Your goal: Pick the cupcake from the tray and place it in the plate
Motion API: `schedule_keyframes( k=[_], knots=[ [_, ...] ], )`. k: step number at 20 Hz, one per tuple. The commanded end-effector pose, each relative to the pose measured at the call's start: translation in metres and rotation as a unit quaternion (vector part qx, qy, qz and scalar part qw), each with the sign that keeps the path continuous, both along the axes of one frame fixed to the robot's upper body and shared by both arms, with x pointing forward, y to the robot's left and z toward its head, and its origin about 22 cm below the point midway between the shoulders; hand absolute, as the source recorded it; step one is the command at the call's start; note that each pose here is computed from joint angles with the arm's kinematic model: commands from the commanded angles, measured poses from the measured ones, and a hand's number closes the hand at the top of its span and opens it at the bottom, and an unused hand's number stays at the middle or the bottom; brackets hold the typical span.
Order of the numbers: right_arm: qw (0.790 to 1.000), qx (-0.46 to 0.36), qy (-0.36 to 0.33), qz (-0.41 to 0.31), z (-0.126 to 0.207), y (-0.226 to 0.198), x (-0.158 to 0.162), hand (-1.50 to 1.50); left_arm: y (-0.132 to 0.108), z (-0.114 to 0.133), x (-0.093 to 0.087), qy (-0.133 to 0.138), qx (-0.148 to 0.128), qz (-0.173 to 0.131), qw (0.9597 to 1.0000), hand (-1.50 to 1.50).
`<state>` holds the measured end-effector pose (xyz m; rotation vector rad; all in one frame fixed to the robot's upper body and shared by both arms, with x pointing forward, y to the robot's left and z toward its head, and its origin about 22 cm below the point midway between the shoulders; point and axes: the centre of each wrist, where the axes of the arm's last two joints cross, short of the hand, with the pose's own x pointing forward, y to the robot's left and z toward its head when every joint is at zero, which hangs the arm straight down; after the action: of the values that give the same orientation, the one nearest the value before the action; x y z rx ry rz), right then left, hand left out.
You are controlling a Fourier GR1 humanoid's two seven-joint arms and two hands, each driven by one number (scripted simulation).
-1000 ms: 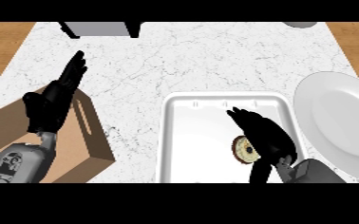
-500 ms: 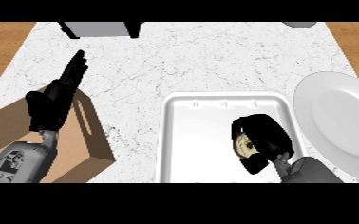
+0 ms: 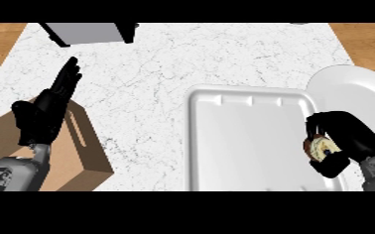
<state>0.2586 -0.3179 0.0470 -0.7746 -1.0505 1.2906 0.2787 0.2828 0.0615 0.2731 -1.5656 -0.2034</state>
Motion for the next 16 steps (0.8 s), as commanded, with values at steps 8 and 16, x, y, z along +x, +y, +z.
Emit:
schedule_keyframes(
  k=[8,16],
  knots=[
    [0.968,0.057,-0.241,-0.028,0.099,-0.171,-0.008,1.50,0.012,-0.010,-0.015,0.017,-0.012,0.032,0.9993,0.00],
    [0.924,0.176,-0.332,0.074,0.137,-0.247,-0.045,1.50,-0.013,-0.009,-0.004,0.003,-0.024,0.012,0.9996,0.00]
  ],
)
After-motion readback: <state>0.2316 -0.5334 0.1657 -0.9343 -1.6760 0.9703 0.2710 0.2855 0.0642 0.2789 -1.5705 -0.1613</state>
